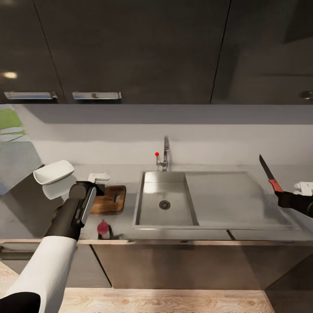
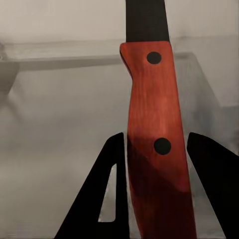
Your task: In the kitchen, take the Vidalia onion out of the sink, dice it on the chopping board with the paring knife, put the diced onion into the bowl on the countertop, then place both the paring knife and the chopping board into the sink.
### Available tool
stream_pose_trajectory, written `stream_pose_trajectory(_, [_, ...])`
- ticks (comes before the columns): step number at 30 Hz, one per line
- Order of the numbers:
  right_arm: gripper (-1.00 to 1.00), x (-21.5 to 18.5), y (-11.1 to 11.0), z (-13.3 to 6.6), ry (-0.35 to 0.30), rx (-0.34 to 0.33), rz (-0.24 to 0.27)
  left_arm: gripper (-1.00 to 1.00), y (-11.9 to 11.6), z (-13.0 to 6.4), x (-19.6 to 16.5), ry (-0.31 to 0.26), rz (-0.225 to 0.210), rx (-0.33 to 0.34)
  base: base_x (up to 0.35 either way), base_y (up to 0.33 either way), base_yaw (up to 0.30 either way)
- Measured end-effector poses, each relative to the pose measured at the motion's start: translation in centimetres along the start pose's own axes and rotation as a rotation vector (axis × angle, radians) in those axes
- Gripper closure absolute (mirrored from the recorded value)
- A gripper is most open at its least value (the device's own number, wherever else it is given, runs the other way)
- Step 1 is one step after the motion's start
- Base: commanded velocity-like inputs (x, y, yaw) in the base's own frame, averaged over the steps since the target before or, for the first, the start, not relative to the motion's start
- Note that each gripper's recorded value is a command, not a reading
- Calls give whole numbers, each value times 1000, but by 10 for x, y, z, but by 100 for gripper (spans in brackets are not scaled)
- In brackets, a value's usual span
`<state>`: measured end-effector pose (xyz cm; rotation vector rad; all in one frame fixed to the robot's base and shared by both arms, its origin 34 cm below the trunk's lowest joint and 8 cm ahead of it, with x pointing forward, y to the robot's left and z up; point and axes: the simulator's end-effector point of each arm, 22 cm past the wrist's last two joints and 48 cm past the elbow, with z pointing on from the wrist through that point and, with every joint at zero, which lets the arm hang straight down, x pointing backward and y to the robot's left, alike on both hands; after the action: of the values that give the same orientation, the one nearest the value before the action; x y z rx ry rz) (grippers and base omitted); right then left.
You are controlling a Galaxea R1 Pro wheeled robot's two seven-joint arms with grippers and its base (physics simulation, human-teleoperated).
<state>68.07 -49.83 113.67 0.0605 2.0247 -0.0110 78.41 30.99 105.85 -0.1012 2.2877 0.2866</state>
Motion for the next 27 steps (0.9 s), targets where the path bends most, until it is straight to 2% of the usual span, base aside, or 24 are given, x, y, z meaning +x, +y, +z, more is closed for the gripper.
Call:
stream_pose_trajectory(4, [100, 0, -1, -1, 2, 4, -3, 100, -1, 6, 11, 26, 8, -2, -4, 209, 0])
stream_pose_trajectory(8, [100, 1, -2, 0, 6, 9, -5, 100, -3, 12, 22, 55, 16, -1, 22, 20, 0])
stream_pose_trajectory(16, [100, 2, 0, 0, 7, 6, -5, 100, -9, 16, 32, 80, 24, 7, 249, 0, 0])
stream_pose_trajectory(21, [100, 2, 0, 1, 8, 4, -3, 100, -30, 28, 52, 104, 28, 37, 55, 0, 0])
stream_pose_trajectory(27, [100, 3, 1, 1, 8, 3, -3, 100, -31, 37, 65, 117, 37, 34, 0, 0, 0])
